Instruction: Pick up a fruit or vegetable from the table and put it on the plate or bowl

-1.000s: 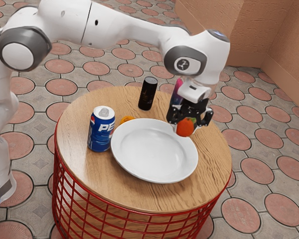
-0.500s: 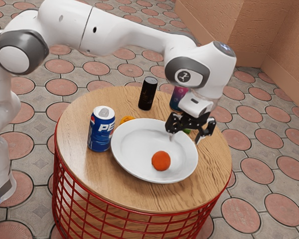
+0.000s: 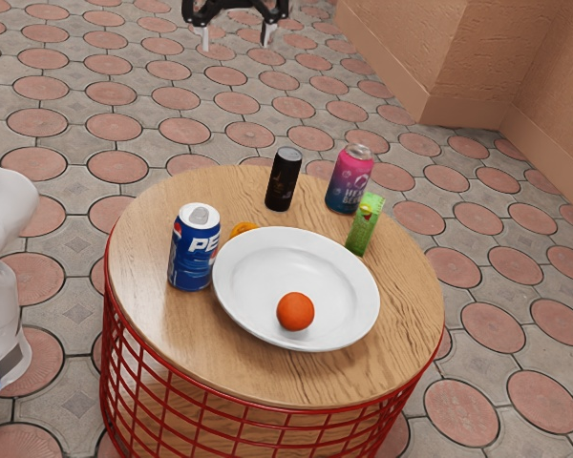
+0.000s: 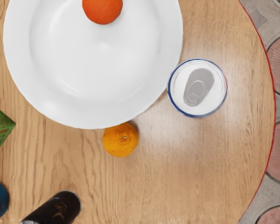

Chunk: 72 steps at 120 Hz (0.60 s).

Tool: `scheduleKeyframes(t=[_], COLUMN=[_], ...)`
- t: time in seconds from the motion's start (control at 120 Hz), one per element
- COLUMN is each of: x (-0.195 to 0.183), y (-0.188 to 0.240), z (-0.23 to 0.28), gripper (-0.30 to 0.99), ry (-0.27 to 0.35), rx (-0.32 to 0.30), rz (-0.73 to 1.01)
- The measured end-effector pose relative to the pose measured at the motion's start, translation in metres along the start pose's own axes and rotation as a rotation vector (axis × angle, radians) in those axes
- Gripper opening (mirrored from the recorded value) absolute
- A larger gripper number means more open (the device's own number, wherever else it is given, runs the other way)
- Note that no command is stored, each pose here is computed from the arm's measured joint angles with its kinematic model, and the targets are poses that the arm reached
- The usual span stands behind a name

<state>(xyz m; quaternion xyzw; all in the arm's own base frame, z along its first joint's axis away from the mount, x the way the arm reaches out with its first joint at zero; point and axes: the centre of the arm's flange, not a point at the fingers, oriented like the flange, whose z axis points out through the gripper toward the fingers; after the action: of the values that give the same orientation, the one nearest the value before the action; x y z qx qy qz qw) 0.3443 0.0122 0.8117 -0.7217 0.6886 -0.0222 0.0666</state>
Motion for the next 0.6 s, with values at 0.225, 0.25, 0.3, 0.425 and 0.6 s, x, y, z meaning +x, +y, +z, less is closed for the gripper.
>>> scheduleKeyframes(t=[0.225,0.25,0.3,0.425,0.6], x=[-0.029,-0.026,-0.019,-0.044,-0.123], y=[0.053,0.051,0.046,0.028,0.024], z=[0.166,0.173,0.18,0.198,0.211], gripper=[0.69,0.69,0.69,0.69,0.69], ry=[0.081,0.087,0.114,0.26,0.43], rx=[-0.204,-0.202,-0.187,-0.16,-0.093], rz=[-0.048,-0.047,-0.04,-0.092,-0.231])
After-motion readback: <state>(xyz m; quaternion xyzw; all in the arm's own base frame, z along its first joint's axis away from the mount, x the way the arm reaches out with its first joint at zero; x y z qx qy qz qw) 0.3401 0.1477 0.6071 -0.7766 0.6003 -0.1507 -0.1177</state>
